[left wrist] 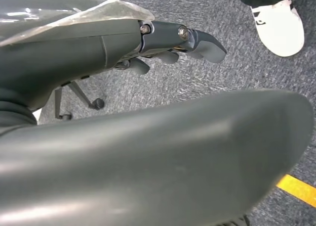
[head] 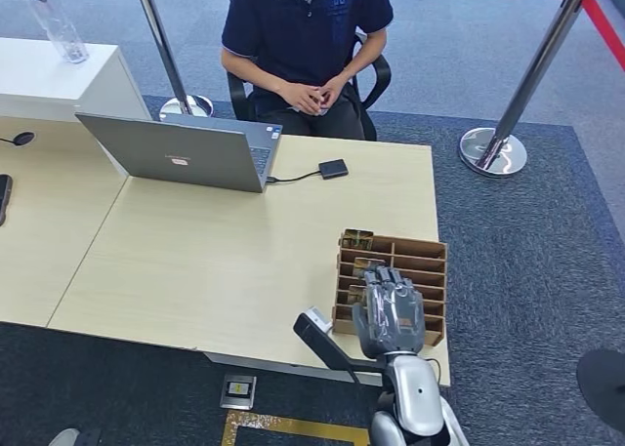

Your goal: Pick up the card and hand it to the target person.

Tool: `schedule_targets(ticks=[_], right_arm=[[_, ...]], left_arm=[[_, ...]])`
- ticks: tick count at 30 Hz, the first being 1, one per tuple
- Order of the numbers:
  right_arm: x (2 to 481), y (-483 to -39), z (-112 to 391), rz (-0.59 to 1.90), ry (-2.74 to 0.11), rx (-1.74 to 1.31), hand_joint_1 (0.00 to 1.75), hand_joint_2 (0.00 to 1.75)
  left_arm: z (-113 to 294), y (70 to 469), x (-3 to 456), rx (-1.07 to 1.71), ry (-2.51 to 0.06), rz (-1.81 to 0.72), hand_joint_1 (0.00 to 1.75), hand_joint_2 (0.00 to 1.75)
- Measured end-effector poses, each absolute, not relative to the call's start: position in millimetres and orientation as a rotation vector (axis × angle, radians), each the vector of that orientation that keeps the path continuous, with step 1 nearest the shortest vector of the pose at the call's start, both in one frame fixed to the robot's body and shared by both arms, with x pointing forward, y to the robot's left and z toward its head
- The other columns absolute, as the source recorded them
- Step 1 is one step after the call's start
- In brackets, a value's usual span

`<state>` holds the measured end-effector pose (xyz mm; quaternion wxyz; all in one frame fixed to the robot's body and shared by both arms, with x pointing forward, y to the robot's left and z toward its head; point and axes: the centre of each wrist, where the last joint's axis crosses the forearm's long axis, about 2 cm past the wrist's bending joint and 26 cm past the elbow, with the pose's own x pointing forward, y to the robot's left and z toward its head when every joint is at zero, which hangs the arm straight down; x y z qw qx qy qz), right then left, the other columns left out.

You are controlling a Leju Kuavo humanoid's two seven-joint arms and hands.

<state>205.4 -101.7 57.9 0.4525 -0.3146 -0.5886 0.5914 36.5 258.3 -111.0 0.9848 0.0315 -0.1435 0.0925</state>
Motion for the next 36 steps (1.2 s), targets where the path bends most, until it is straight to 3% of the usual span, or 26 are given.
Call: schedule_targets(ticks=[28,36], right_arm=[[209,-109,42,1.452,-1.378,-0.766,0.84,1.75],[214,-107,45,1.444,-1.399,-0.778,0.8,1.75]], left_arm=[[-111,258,37,0.05,-0.289,0.165,0.0,0.0],[-111,258,37,0.05,-0.289,0.164,0.0,0.0]])
